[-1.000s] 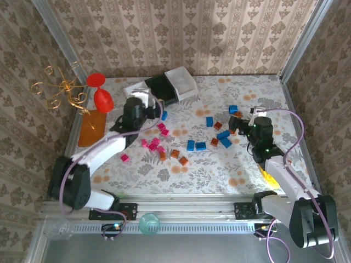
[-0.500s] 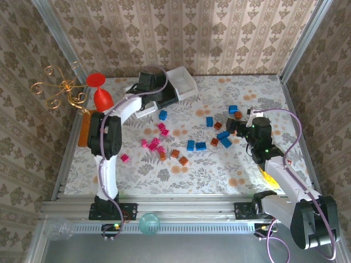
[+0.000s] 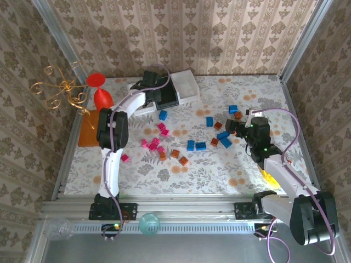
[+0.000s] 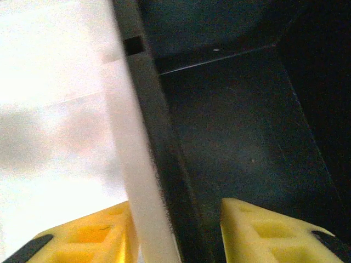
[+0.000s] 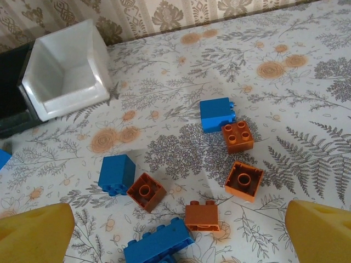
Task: Sort the legos into containers by color
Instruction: Rotate the container at the top-center of the table, then pick up the lego from the center of the table.
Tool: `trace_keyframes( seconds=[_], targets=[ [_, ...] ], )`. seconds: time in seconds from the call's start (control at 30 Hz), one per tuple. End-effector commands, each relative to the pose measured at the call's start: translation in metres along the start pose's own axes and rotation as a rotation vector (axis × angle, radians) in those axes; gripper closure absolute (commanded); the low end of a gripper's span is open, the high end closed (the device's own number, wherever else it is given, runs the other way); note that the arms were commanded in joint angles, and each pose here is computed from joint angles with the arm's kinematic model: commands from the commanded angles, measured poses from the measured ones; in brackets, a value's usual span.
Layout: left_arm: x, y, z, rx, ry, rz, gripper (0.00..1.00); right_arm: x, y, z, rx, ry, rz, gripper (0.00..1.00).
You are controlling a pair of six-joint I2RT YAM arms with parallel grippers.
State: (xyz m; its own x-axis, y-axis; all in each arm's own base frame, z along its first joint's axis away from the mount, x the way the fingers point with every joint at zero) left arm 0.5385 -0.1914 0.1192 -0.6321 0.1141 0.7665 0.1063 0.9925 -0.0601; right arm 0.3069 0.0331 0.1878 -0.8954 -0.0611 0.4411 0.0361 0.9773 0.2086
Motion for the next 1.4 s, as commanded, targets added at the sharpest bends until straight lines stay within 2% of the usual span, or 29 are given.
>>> trace_keyframes(
  seconds=[0.0, 0.2, 0.27, 0.43, 0.6, 0.73, 0.87, 0.97, 1.1, 1.23, 1.37],
  targets=[
    [0.002, -0.032, 0.008, -0.107, 0.030, 0.079, 0.62, -0.003, -0.001, 0.004, 0.006, 0.012, 0.009, 0.00],
    [-0.003, -0.056, 0.011, -0.148, 0.043, 0.113, 0.63, -0.005, 0.001, 0.006, 0.001, 0.025, -0.001, 0.00],
    [-0.003, -0.075, 0.015, -0.169, 0.053, 0.116, 0.63, -0.006, 0.002, 0.006, 0.000, 0.034, -0.008, 0.00],
    [-0.002, -0.077, 0.009, -0.099, 0.040, 0.085, 0.62, -0.007, 0.005, 0.007, 0.001, 0.051, -0.029, 0.00],
    [0.017, -0.079, -0.004, -0.034, -0.008, 0.096, 0.61, -0.007, 0.007, 0.006, 0.008, 0.063, -0.042, 0.00],
    [0.028, -0.075, 0.003, 0.021, -0.021, 0.107, 0.61, -0.007, 0.006, 0.007, 0.010, 0.064, -0.035, 0.00],
    [0.046, -0.070, 0.010, 0.071, -0.054, 0.137, 0.47, -0.008, 0.007, 0.008, 0.008, 0.070, -0.038, 0.00],
    [0.074, -0.064, 0.004, 0.086, -0.120, 0.166, 0.37, -0.010, 0.009, 0.010, 0.009, 0.080, -0.047, 0.00],
    [0.110, -0.053, 0.019, 0.011, -0.193, 0.213, 0.30, -0.011, 0.013, 0.011, 0.023, 0.093, -0.065, 0.00],
    [0.119, -0.039, 0.064, -0.118, -0.123, 0.283, 0.27, -0.012, 0.023, 0.012, 0.049, 0.100, -0.106, 0.00],
    [0.107, -0.023, 0.092, -0.167, -0.044, 0.353, 0.22, -0.011, 0.052, 0.017, 0.116, 0.113, -0.261, 0.00]
  ],
)
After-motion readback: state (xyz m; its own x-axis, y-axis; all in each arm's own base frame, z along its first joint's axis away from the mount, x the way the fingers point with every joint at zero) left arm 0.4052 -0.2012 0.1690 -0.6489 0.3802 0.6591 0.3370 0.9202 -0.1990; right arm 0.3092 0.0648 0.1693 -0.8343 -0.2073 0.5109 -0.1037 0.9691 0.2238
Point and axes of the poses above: each hand's point on the last joint's axis, 136 mm out from that joint toward the fingers, its own x axis back along the fingers, its own y axis along the line the jaws close on, z = x × y, the point moved 5 cm from there along x, back along the fingers
